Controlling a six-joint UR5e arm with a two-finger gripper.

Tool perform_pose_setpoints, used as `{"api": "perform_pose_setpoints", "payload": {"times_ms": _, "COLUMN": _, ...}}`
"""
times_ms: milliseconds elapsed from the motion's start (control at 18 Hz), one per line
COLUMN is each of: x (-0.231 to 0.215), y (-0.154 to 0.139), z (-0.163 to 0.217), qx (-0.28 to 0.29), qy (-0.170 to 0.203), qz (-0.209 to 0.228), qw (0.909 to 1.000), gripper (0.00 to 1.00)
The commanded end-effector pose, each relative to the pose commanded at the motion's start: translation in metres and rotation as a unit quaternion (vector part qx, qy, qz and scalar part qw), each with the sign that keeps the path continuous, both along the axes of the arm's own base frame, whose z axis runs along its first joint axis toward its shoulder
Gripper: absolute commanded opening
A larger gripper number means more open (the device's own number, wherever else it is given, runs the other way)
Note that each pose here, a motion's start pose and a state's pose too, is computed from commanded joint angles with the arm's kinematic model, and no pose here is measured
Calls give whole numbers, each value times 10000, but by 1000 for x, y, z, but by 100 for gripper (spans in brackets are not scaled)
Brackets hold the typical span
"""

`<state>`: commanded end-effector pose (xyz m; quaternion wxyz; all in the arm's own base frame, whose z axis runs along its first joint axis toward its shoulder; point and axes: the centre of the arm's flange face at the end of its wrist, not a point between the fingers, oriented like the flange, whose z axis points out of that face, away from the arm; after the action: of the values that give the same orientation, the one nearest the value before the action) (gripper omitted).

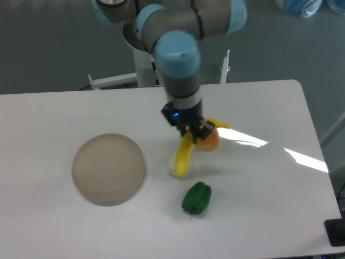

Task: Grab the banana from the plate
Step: 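Lift the banana up off the plate and carry it toward the orange fruit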

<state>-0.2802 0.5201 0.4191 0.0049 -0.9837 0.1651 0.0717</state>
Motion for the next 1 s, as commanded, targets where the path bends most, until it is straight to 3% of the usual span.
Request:
{"api": "perform_pose_setpoints", "payload": {"times_ms": 500, "x": -34, "y": -2, "z": -9, "qx": 44, "qy": -22, "qz": -22, "qw": 10000, "gripper": 33}}
{"api": "perform_pose_setpoints", "payload": {"times_ms": 1000, "x": -34, "y": -2, "z": -7, "qx": 74, "qy": 4, "qz": -14, "qw": 10000, "gripper": 33}}
